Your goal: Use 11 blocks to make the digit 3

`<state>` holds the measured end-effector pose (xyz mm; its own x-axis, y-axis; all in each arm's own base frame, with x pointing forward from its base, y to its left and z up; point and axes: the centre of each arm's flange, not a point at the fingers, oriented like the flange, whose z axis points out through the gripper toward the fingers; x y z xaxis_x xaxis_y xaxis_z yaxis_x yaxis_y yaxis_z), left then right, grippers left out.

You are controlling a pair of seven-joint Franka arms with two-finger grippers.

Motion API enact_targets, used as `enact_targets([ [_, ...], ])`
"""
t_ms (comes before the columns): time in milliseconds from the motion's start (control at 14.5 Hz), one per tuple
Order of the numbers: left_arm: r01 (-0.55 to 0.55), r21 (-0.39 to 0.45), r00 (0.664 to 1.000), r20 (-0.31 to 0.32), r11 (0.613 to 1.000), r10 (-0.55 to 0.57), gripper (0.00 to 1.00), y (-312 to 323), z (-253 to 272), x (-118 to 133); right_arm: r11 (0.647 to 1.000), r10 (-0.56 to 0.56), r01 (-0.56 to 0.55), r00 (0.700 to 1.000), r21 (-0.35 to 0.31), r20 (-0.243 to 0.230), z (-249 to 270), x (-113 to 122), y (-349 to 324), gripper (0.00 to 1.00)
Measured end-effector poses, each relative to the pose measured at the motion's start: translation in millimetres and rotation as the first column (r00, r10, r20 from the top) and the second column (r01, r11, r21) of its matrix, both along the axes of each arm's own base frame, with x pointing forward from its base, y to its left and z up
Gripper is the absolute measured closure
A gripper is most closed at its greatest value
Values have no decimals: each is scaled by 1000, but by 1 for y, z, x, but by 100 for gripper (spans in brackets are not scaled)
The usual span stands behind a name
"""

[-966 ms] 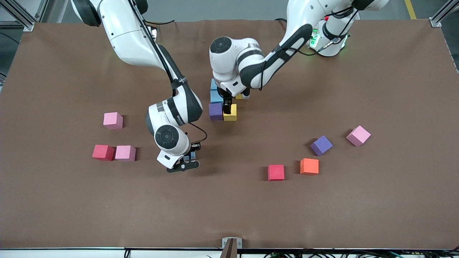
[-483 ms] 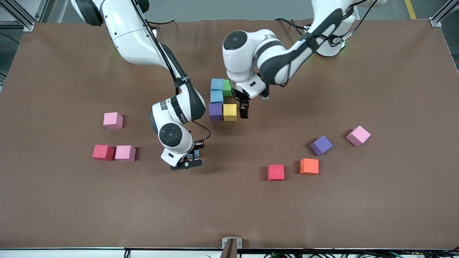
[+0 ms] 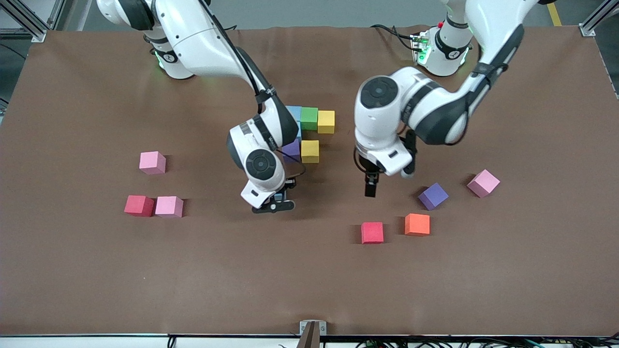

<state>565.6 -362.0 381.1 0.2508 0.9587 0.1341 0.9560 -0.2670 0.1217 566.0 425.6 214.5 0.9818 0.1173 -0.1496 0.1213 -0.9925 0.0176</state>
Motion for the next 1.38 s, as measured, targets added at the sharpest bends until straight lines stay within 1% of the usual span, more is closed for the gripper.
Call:
enact_targets([
  [138, 86, -1, 996, -27, 996, -86, 0, 23, -9, 26, 1000, 9, -10, 1000, -12, -13, -7, -18, 15, 47],
  [276, 178, -13, 982, -62, 984, -178, 0, 42, -25, 49, 1000, 13, -13, 1000, -21, -13, -10, -30, 26, 47],
  [414, 298, -25, 950, -93, 954, -299, 0, 52, -43, 62, 1000, 22, -23, 1000, -21, -11, -10, -35, 32, 47],
  [552, 424, -30, 900, -99, 905, -425, 0, 60, -55, 74, 999, 28, -28, 1000, -15, 6, -11, -39, 35, 47],
  [621, 502, -33, 859, -99, 864, -503, 0, 62, -58, 78, 1000, 28, -28, 999, -11, 16, -11, -41, 34, 47],
  [690, 589, -37, 802, -91, 807, -590, 0, 61, -61, 82, 1000, 28, -28, 999, -6, 27, -10, -43, 33, 47],
  [828, 749, -36, 658, -72, 661, -749, 0, 60, -66, 89, 1000, 28, -28, 999, -2, 36, -10, -45, 33, 47],
  [897, 797, -33, 600, -59, 603, -798, 0, 60, -69, 94, 1000, 28, -28, 999, -1, 37, -10, -45, 33, 47],
  [966, 826, -31, 561, -46, 563, -826, 0, 61, -72, 98, 1000, 28, -28, 999, -1, 37, -10, -45, 33, 47],
  [1034, 843, -31, 536, -29, 537, -844, 0, 61, -77, 102, 1000, 29, -29, 999, -1, 38, -10, -46, 33, 47],
  [1241, 885, -41, 465, 30, 464, -885, 0, 58, -103, 110, 999, 36, -36, 999, 2, 40, -10, -52, 35, 47],
  [1379, 902, -58, 431, 45, 429, -901, 0, 56, -124, 115, 999, 40, -40, 998, 2, 40, -10, -55, 36, 47],
])
